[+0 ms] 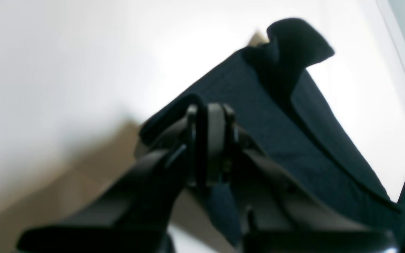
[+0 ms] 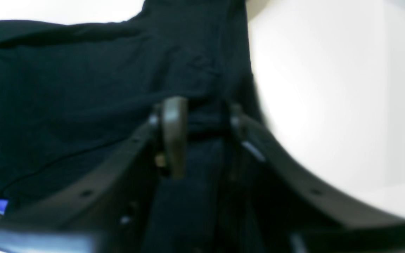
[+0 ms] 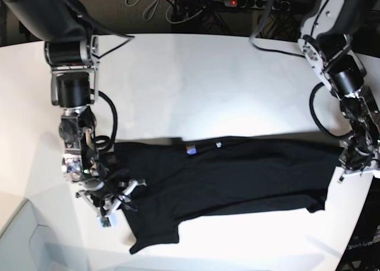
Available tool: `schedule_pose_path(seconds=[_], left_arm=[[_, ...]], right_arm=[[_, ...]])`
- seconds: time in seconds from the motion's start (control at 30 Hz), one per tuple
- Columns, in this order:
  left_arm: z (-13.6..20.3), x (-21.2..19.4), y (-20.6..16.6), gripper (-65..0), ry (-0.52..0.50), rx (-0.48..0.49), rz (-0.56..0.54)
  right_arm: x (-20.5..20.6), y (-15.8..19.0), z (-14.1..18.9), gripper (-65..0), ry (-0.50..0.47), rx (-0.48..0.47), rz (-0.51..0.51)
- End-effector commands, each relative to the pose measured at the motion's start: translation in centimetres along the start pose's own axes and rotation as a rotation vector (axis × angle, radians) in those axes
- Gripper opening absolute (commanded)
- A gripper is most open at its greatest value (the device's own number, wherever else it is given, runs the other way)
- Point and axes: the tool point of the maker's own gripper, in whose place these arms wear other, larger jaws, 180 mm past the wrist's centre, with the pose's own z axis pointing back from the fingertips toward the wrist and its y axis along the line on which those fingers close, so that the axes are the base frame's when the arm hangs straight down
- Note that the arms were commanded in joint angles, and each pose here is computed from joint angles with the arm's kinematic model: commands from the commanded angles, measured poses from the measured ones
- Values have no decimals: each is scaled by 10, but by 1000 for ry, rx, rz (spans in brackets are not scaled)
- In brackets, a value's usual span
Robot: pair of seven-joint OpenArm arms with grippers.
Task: Layout the t-shirt on the table in an organized manner, then fold the t-shirt properly
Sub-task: 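Pull the held edge taut between both grippers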
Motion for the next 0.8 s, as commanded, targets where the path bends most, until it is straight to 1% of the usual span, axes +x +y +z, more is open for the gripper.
schedule_pose_path(seconds=[0.0, 0.07, 0.13, 0.17, 0.23, 0.27, 0.37, 0.43, 0.63, 0.77], left_arm=[[6, 28, -12, -622, -66, -29, -3], [7, 29, -12, -566, -69, -29, -6], [6, 20, -2, -489, -53, -11, -8], [6, 16, 2, -441, -46, -4, -10], [7, 9, 9, -368, -38, 9, -16], [8, 5, 13, -350, -34, 13, -24], [12, -3, 25, -343, -35, 32, -41], [11, -11, 24, -343, -22, 30, -38], [11, -12, 20, -343, -21, 23, -37], [10, -10, 17, -343, -27, 17, -36]], right_arm=[[37, -6, 5, -413, -91, -10, 11], [38, -7, 13, -379, -109, -18, 20], [29, -15, 30, -357, -133, -42, 19], [29, -16, 40, -344, -156, -52, 19], [19, -16, 60, -319, -183, -69, 20], [13, -13, 68, -310, -187, -71, 25], [-17, 0, 88, -289, -167, -62, 35], [-39, 9, 92, -280, -131, -48, 25], [-91, 15, 85, -270, -16, -34, -24], [-105, 15, 82, -270, 20, -31, -36]])
